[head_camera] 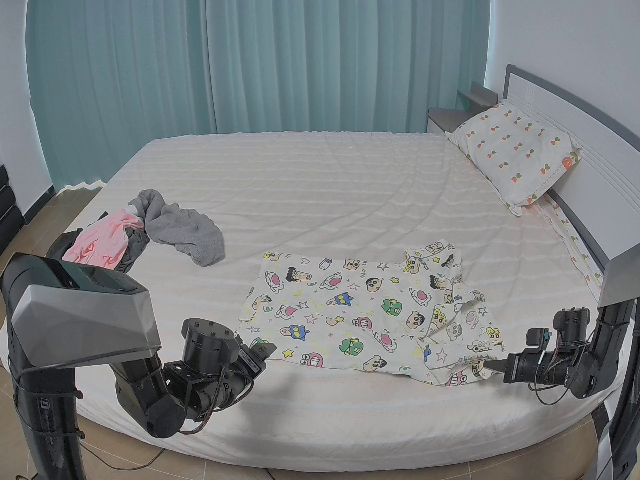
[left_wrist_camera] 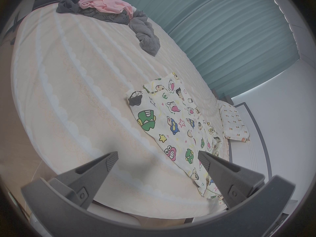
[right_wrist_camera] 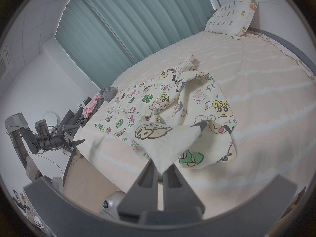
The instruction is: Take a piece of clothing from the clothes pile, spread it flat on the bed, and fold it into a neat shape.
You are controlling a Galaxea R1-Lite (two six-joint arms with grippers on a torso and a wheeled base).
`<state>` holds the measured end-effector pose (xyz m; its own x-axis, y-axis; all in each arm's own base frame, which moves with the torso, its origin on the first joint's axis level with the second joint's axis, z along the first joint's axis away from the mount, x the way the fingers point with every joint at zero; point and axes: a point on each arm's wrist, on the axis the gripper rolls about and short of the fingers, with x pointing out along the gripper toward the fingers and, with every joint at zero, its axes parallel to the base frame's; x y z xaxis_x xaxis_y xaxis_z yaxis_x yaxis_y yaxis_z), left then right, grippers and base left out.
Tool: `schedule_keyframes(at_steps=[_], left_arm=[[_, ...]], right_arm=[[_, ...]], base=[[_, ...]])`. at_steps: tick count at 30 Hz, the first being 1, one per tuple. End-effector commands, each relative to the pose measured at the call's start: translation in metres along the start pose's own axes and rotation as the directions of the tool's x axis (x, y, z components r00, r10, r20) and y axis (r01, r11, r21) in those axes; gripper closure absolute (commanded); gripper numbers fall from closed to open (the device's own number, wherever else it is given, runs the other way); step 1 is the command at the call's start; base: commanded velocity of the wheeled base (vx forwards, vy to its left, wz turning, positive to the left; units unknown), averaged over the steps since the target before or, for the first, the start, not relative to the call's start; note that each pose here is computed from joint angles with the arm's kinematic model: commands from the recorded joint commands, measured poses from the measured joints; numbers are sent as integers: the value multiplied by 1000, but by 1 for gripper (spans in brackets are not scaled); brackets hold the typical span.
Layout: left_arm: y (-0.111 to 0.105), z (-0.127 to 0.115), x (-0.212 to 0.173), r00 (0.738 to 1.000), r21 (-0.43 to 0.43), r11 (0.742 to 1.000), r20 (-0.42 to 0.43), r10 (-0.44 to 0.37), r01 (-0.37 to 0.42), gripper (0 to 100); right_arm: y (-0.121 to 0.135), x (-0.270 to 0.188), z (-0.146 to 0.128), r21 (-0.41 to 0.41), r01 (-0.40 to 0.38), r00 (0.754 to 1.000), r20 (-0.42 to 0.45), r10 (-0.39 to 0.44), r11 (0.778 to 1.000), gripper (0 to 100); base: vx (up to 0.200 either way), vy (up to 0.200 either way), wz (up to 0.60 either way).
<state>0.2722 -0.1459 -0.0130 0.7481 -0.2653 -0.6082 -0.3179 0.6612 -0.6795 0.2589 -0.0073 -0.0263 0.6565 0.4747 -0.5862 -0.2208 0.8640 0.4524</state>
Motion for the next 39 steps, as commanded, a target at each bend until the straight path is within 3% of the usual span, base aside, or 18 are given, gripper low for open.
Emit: schedule_keyframes(at_steps=[1, 6, 12, 21, 22, 29, 39], left_arm=[[0, 0, 0, 1000, 0, 1000, 1, 2, -2, 0], [0, 0, 0, 1000, 0, 1000, -1, 1, -1, 0], [0, -1, 0, 1000, 1, 1000, 0, 0, 0, 0], [1, -1, 2, 1000, 3, 1000, -2, 4, -4, 0], [1, -1, 3, 1000, 1, 1000, -2, 4, -4, 0], [1, -2, 3, 1000, 2, 1000, -3, 6, -6, 0], [1, -3, 3, 1000, 5, 1000, -6, 5, -5, 0]], right_arm=[[13, -17, 11, -4, -38, 999, 2, 38, 999, 100], [19, -25, 17, 63, -56, 993, -97, 62, 996, 100], [10, -10, 26, 90, -44, 990, -130, 55, 995, 100], [-10, 6, 9, 152, 40, 979, -203, -9, 988, 100], [-11, 6, 8, 154, 44, 979, -205, -12, 987, 0], [-20, -5, 11, 156, 120, 981, -172, -93, 980, 0], [13, -39, 43, 61, 75, 997, -3, -75, 995, 0]], base=[[0, 0, 0], [0, 0, 0], [0, 0, 0], [0, 0, 0], [0, 0, 0], [0, 0, 0], [0, 0, 0]])
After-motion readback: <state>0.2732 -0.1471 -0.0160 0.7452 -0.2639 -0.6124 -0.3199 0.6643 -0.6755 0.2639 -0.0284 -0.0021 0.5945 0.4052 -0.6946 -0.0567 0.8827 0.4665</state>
